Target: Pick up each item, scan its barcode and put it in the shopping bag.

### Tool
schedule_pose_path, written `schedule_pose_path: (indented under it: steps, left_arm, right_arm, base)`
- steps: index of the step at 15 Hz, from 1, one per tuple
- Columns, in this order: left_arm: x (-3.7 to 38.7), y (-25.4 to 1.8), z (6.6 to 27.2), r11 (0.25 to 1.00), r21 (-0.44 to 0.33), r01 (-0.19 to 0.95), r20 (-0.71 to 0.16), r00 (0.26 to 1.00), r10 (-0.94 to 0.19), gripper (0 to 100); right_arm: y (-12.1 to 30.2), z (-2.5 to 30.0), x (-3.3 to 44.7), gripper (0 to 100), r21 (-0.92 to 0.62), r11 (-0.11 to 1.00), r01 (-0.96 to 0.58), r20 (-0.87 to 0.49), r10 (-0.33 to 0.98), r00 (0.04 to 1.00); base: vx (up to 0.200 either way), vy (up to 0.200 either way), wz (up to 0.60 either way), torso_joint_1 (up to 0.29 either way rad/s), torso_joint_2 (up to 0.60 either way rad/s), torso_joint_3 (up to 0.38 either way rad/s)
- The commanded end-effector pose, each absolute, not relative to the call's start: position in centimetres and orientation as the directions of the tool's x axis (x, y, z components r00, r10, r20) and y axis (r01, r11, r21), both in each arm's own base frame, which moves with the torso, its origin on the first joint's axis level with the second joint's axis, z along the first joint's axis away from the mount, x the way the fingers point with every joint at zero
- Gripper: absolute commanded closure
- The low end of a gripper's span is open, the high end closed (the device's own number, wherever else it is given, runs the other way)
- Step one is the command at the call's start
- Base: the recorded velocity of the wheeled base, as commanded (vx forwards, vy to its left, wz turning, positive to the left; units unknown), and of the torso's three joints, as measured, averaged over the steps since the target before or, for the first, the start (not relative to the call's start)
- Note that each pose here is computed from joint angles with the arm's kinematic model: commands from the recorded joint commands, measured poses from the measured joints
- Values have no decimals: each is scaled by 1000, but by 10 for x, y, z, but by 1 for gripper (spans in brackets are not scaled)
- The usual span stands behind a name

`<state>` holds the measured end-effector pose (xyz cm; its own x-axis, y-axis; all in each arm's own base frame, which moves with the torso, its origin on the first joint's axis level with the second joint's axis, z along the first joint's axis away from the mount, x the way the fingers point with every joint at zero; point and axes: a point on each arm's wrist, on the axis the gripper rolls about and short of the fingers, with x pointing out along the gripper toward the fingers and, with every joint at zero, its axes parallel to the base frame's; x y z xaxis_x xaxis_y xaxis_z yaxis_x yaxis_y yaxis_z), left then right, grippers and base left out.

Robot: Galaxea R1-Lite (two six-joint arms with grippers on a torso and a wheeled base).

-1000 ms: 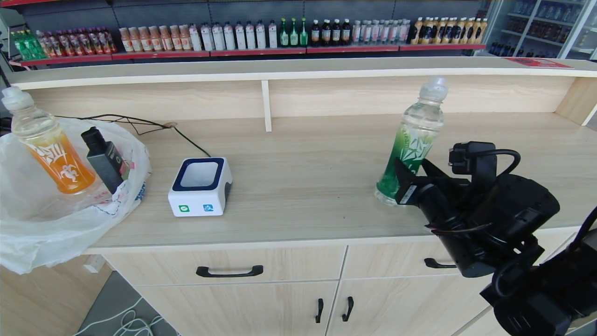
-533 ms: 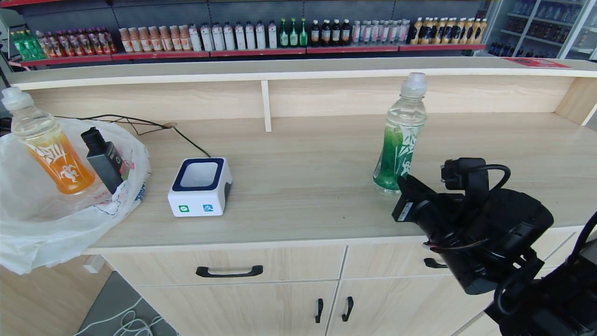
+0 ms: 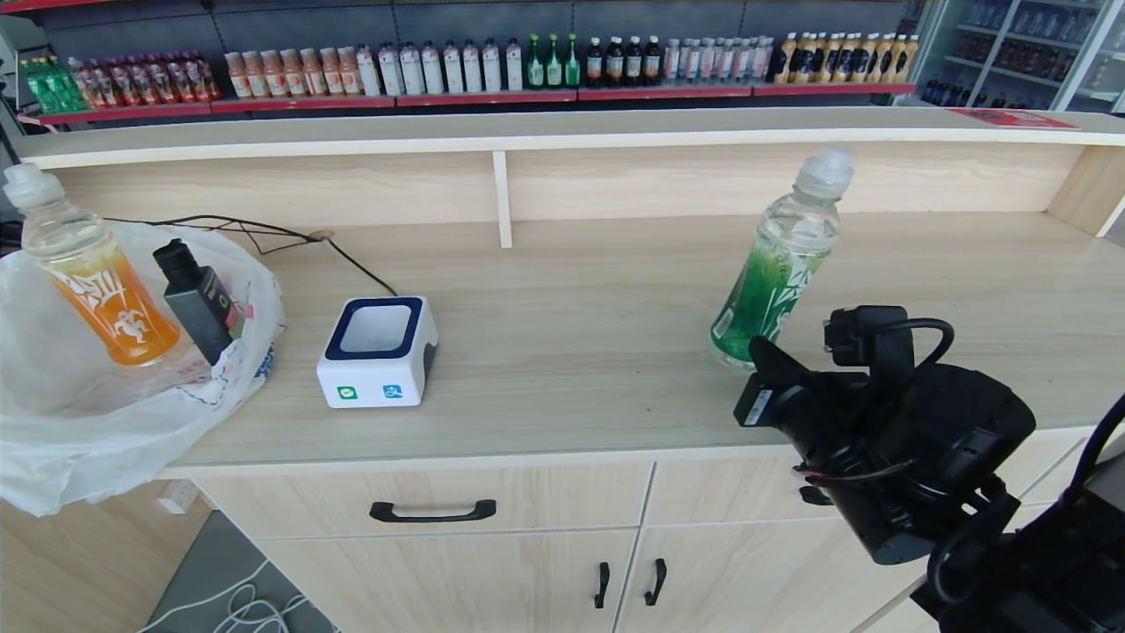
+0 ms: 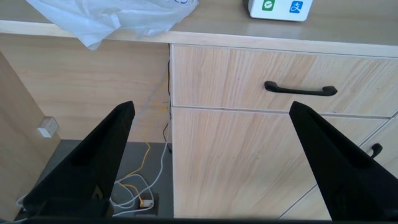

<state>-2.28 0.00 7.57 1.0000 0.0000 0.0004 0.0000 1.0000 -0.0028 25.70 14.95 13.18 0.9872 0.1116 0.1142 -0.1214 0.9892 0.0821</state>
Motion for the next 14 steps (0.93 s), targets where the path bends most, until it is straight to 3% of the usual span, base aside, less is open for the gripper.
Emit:
schedule_pose_path:
  steps: [1,11,12,14]
  left_arm:
    - [-23,0,75,1000,-5,0,0,1000,0,0]
    - [-23,0,76,1000,-3,0,2,1000,0,0]
    - [-23,0,76,1000,-3,0,2,1000,0,0]
    - [-23,0,76,1000,-3,0,2,1000,0,0]
  right_arm:
    - [150,131,257,100,83,989,-122,113,113,987]
    - [147,136,251,100,120,984,-128,121,113,986]
    - [147,139,252,0,148,980,-131,134,111,985]
    - [143,144,245,0,154,979,-134,142,112,984]
  base:
    - [0,0,0,0,0,0]
    - [0,0,0,0,0,0]
    - [0,0,0,0,0,0]
    - [0,0,0,0,0,0]
